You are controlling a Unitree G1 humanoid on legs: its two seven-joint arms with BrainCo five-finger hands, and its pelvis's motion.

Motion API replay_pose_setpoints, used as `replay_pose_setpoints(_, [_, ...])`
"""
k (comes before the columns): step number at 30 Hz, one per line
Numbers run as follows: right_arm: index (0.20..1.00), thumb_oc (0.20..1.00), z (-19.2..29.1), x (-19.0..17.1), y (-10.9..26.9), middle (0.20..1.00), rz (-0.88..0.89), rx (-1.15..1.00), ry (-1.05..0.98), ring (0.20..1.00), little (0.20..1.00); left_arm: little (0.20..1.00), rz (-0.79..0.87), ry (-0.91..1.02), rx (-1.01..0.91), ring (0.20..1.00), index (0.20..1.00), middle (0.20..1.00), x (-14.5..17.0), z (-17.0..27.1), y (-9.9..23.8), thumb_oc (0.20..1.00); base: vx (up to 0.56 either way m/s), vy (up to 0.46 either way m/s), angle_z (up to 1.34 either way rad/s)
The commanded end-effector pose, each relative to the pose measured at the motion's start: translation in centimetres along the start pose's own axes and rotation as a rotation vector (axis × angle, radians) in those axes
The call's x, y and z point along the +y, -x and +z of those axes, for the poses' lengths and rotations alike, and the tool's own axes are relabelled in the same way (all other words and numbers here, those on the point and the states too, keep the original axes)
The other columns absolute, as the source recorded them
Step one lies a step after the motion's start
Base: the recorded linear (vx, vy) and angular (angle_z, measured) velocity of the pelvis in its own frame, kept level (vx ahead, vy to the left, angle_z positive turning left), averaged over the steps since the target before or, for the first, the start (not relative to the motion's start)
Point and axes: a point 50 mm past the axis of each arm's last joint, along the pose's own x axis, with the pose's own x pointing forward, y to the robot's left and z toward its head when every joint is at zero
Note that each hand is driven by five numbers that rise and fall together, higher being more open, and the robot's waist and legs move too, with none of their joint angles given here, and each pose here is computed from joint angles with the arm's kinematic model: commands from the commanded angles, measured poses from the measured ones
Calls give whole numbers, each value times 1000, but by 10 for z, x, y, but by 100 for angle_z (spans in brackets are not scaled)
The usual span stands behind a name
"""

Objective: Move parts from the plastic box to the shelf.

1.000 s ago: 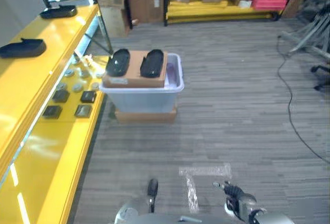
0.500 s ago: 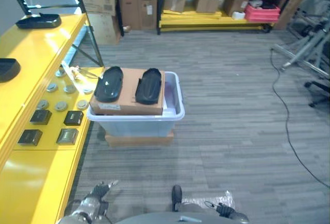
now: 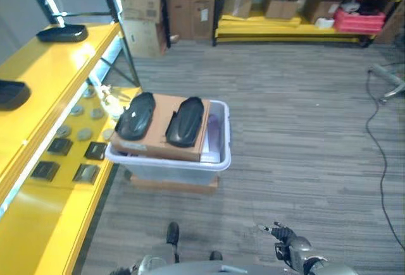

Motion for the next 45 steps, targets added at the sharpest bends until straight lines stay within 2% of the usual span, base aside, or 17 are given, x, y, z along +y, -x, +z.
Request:
replay_pose_setpoints(1, [1000, 1000, 32, 12, -1, 1000, 3, -158, 70, 1000, 1000, 1000, 93, -25, -78, 1000, 1000, 1000, 28, 33, -2, 1000, 237, 360, 6])
replay_pose_setpoints(2, [1000, 1000, 59, 18, 2, 1000, 14, -281, 88, 1000, 1000, 1000, 108, -11, -145, 1000, 1000, 1000, 30, 50, -2, 1000, 237, 361, -6])
replay_pose_setpoints(4, [1000, 1000, 78, 18, 6, 1000, -2, -364, 105, 1000, 1000, 1000, 123, -8, -206, 1000, 1000, 1000, 32, 67, -1, 1000, 52, 211, -28])
replay_pose_setpoints(5, [1000, 1000, 112, 17, 17, 1000, -37, -523, 136, 1000, 1000, 1000, 135, -17, -310, 1000, 1000, 1000, 31, 94, 3, 1000, 33, 176, -18])
replay_pose_setpoints(6, [1000, 1000, 111, 17, 17, 1000, -37, -523, 137, 1000, 1000, 1000, 135, -17, -310, 1000, 1000, 1000, 31, 94, 3, 1000, 116, 113, 10])
replay_pose_setpoints(7, [1000, 1000, 137, 8, 29, 1000, -109, -649, 166, 1000, 1000, 1000, 149, -57, -406, 1000, 1000, 1000, 30, 120, 8, 1000, 140, -2, 28])
replay_pose_setpoints(10, [1000, 1000, 170, -8, 48, 1000, -226, -809, 158, 1000, 1000, 1000, 164, -41, -524, 1000, 1000, 1000, 25, 153, 17, 1000, 125, -54, 58])
replay_pose_setpoints(16, [1000, 1000, 196, -18, 71, 1000, -314, -956, 166, 1000, 1000, 1000, 130, -62, -470, 1000, 1000, 1000, 6, 134, 12, 1000, 90, -107, 32])
replay_pose_setpoints(19, [1000, 1000, 209, -23, 78, 1000, -380, -999, 216, 1000, 1000, 1000, 92, -132, -389, 1000, 1000, 1000, -7, 112, 7, 1000, 32, -74, 28])
replay_pose_setpoints(22, [1000, 1000, 237, -15, 84, 1000, -411, -1057, 183, 1000, 1000, 1000, 83, -213, -291, 1000, 1000, 1000, -13, 87, 2, 1000, 12, -31, 7])
replay_pose_setpoints(24, [1000, 1000, 245, -13, 87, 1000, -423, -1077, 192, 1000, 1000, 1000, 82, -216, -285, 1000, 1000, 1000, -14, 85, 2, 1000, 10, -5, -7])
replay_pose_setpoints(26, [1000, 1000, 258, -15, 92, 1000, -528, -1109, 298, 1000, 1000, 1000, 85, -220, -296, 1000, 1000, 1000, -15, 84, 3, 1000, 1, 2, -2])
replay_pose_setpoints(30, [1000, 1000, 294, -15, 107, 1000, -601, -1167, 213, 1000, 1000, 1000, 110, -210, -267, 1000, 1000, 1000, -15, 77, 2, 1000, -50, 63, 8])
replay_pose_setpoints(36, [1000, 1000, 323, -20, 124, 1000, -645, -1216, 126, 1000, 1000, 1000, 104, -228, -273, 1000, 1000, 1000, -19, 79, 2, 1000, -17, 69, 21])
replay_pose_setpoints(45, [1000, 1000, 329, -22, 128, 1000, -722, -1207, 40, 1000, 1000, 1000, 133, -168, -322, 1000, 1000, 1000, -17, 100, 5, 1000, -10, 40, 26])
